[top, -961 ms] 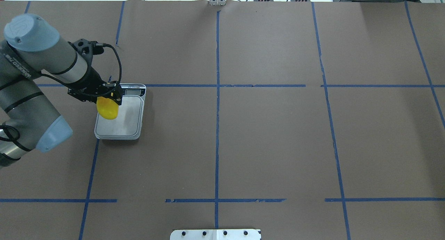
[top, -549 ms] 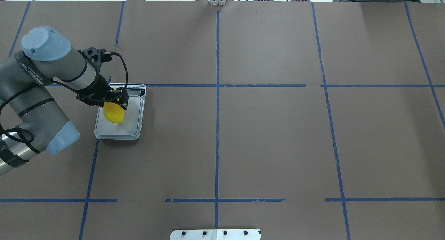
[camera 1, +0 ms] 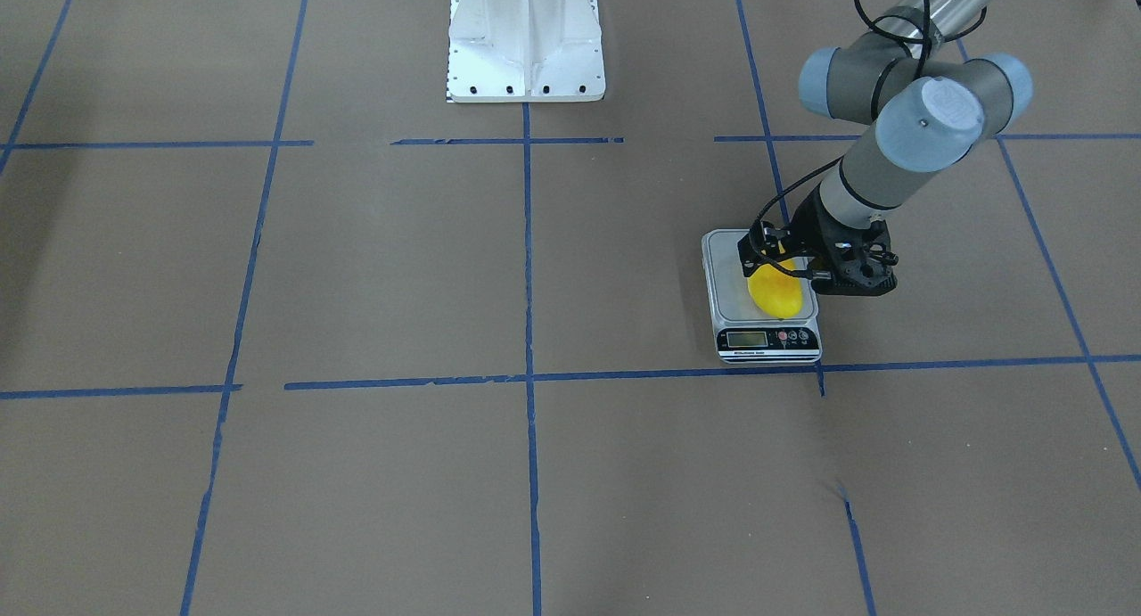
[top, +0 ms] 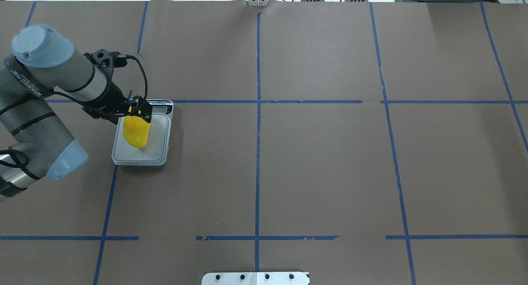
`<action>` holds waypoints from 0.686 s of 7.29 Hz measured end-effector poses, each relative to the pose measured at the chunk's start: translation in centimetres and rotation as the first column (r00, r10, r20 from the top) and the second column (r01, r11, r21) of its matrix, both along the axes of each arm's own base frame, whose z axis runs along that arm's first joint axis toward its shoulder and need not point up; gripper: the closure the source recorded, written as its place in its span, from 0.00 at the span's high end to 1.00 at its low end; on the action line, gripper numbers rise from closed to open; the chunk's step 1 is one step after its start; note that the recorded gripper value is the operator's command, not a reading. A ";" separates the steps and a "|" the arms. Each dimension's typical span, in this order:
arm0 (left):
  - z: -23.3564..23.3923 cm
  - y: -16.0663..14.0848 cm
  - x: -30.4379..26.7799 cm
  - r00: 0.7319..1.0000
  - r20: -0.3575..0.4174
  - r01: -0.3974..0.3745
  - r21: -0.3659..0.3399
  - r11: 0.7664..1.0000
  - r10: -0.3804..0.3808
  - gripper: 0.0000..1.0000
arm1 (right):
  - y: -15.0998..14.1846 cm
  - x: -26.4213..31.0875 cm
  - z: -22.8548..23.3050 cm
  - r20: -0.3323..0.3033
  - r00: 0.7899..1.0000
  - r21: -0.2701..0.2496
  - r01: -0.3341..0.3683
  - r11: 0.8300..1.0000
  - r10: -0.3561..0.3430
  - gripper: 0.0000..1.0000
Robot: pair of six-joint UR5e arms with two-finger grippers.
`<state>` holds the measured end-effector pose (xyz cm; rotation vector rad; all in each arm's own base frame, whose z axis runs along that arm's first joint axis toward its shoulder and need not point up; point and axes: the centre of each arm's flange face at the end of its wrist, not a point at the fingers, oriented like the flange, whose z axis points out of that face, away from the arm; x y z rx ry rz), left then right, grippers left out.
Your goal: Weigh mango
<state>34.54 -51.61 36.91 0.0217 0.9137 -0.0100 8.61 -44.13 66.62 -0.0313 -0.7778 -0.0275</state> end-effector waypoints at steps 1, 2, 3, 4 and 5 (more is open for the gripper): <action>-0.9 -1.1 -3.6 0.999 0.030 0.012 0.021 1.000 -0.013 1.00 | 0.0 0.0 0.0 0.000 1.000 0.000 0.000 1.000 0.000 1.00; -1.4 -2.2 -7.6 0.997 0.080 -0.013 0.063 0.998 0.008 1.00 | 0.0 0.0 0.0 0.000 1.000 0.000 0.000 1.000 0.000 1.00; -0.6 -3.3 -12.3 0.991 0.129 -0.045 0.105 0.993 0.031 1.00 | 0.0 0.0 0.0 0.000 1.000 0.000 0.000 1.000 0.000 1.00; 2.1 -4.2 -18.2 0.984 0.171 -0.070 0.138 0.988 0.046 1.00 | 0.0 0.0 0.0 0.000 1.000 0.000 0.000 1.000 0.000 1.00; 6.3 -4.2 -24.2 0.978 0.200 -0.091 0.150 0.984 0.060 1.00 | 0.0 0.0 0.0 0.000 1.000 0.000 0.000 1.000 0.000 1.00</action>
